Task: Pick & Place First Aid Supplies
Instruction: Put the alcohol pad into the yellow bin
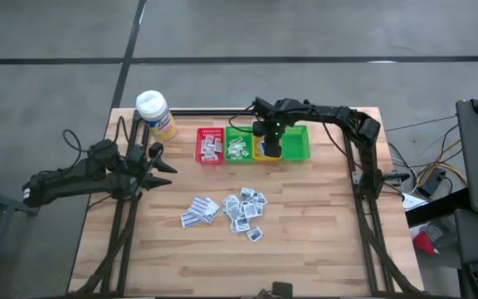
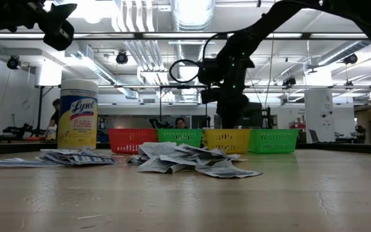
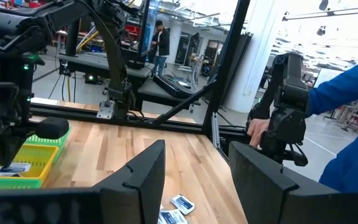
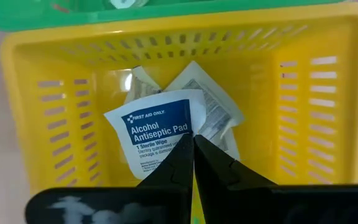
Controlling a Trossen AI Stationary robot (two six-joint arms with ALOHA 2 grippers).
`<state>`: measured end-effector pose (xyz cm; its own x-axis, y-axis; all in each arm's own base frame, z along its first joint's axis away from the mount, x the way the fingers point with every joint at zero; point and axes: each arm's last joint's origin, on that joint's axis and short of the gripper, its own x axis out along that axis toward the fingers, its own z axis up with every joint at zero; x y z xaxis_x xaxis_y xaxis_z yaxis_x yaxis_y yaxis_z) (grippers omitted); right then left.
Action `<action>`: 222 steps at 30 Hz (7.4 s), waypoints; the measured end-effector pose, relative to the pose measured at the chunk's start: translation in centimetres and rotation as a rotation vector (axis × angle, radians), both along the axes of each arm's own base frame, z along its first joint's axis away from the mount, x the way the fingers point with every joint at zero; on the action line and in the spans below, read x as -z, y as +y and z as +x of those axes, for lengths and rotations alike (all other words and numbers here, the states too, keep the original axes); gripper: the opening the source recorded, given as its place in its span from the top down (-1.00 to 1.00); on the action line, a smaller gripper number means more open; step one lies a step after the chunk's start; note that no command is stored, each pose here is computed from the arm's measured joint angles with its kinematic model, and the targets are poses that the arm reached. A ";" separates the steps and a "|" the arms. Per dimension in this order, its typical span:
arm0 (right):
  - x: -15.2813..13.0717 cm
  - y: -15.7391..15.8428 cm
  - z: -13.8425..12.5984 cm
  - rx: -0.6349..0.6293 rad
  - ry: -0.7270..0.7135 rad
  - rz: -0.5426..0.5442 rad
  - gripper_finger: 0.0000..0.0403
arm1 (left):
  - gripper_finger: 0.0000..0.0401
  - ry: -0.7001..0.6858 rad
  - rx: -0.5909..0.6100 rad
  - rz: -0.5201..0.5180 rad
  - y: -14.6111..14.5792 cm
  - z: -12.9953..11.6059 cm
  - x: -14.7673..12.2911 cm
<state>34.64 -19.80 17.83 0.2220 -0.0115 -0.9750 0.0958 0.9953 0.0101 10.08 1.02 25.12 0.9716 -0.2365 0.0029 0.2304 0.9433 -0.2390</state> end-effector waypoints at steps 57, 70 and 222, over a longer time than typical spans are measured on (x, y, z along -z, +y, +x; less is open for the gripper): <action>-9.8 13.9 -10.3 0.133 -0.948 0.304 0.66 | 0.13 0.261 -0.029 -0.085 1.9 11.3 -4.8; -8.7 15.6 -15.0 0.088 -1.017 0.293 0.57 | 0.13 0.665 -0.264 0.122 -4.2 16.9 -6.5; -6.0 16.8 -19.1 -0.059 -1.076 0.166 0.65 | 0.80 1.116 -0.267 -0.062 -8.5 25.2 5.4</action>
<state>15.57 -3.00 23.80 0.9559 0.1410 -0.2577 -0.0914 0.9765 0.1954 35.25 -7.49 19.74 0.4592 -0.0523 -0.8868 -0.3445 0.9097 -0.2320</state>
